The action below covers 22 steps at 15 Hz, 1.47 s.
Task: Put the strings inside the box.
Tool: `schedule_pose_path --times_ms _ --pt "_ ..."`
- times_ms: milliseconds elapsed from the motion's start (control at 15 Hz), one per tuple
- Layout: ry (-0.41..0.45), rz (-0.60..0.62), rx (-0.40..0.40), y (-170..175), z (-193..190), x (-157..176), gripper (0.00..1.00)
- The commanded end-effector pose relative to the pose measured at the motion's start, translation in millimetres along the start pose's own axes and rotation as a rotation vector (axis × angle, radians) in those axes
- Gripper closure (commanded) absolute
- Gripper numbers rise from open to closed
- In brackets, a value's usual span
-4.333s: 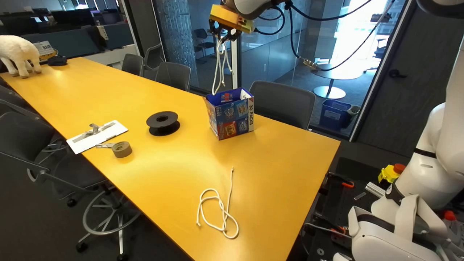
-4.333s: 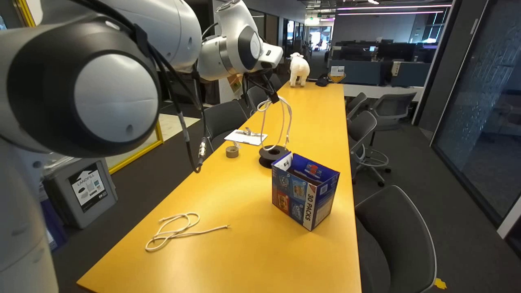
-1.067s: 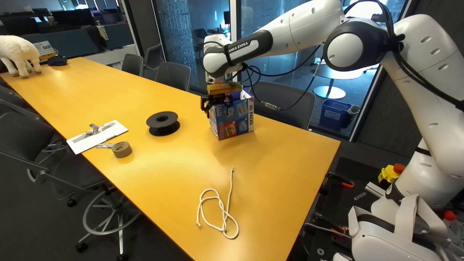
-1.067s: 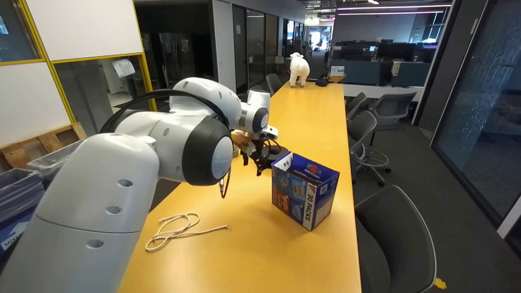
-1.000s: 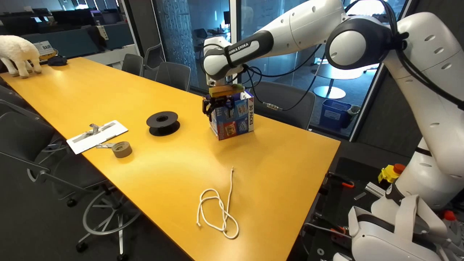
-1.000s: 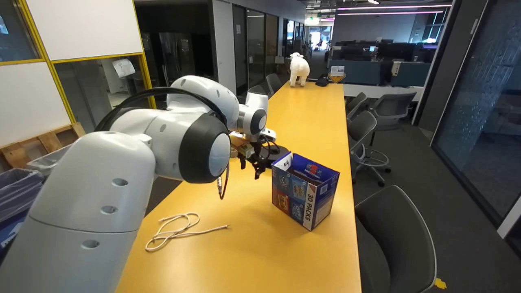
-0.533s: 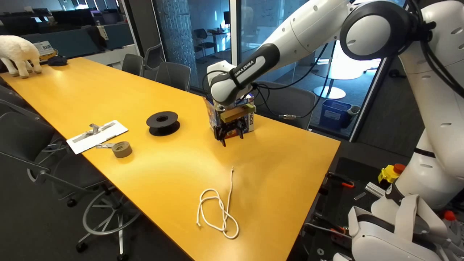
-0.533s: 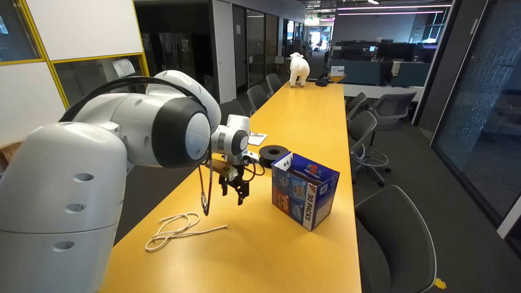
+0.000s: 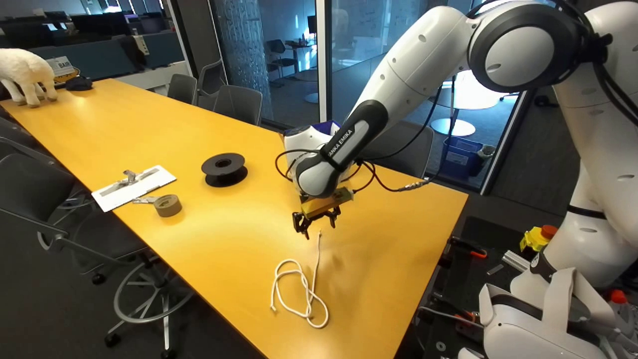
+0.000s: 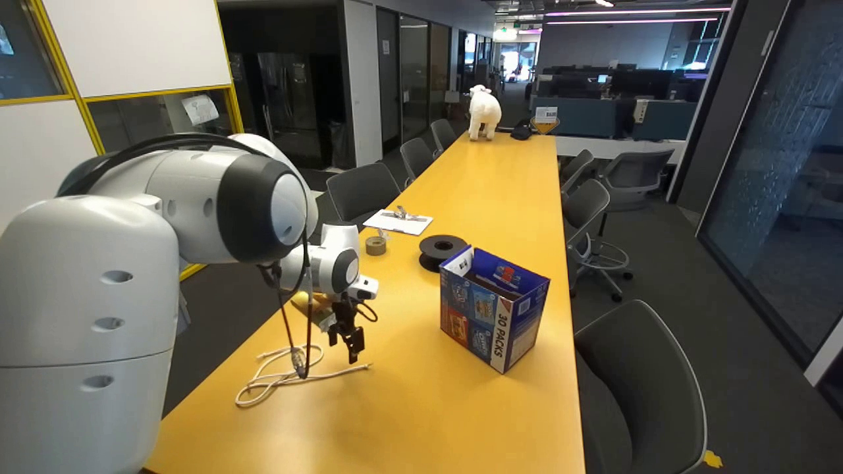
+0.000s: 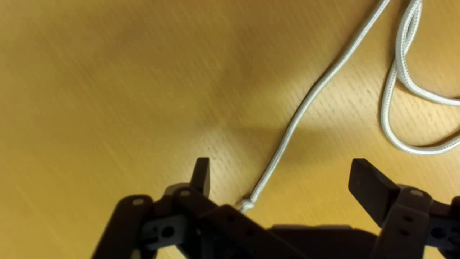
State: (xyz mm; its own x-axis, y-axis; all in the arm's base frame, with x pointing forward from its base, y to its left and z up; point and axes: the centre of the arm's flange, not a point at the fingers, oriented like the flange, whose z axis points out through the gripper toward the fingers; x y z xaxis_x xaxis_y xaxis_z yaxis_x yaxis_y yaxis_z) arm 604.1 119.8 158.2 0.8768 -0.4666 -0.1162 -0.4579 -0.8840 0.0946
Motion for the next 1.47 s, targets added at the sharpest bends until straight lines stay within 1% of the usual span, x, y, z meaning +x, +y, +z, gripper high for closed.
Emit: schedule_pose_path --times_ms 0,200,467,600,733,867,1067,1400 --pt "0.036 0.020 0.038 -12 10 -37 0.00" --pt "0.030 0.002 0.066 -26 24 -59 0.00" --pt "-0.042 -0.044 0.072 -49 40 -87 0.00" --pt "-0.066 -0.057 0.091 -58 44 -99 0.00" --pt "-0.067 -0.075 0.114 -67 47 -109 0.00" --pt "-0.049 -0.085 0.130 -73 52 -113 0.00" --pt "-0.047 -0.089 0.147 -78 59 -114 0.00" --pt "-0.023 -0.107 0.152 -78 70 -116 0.00"
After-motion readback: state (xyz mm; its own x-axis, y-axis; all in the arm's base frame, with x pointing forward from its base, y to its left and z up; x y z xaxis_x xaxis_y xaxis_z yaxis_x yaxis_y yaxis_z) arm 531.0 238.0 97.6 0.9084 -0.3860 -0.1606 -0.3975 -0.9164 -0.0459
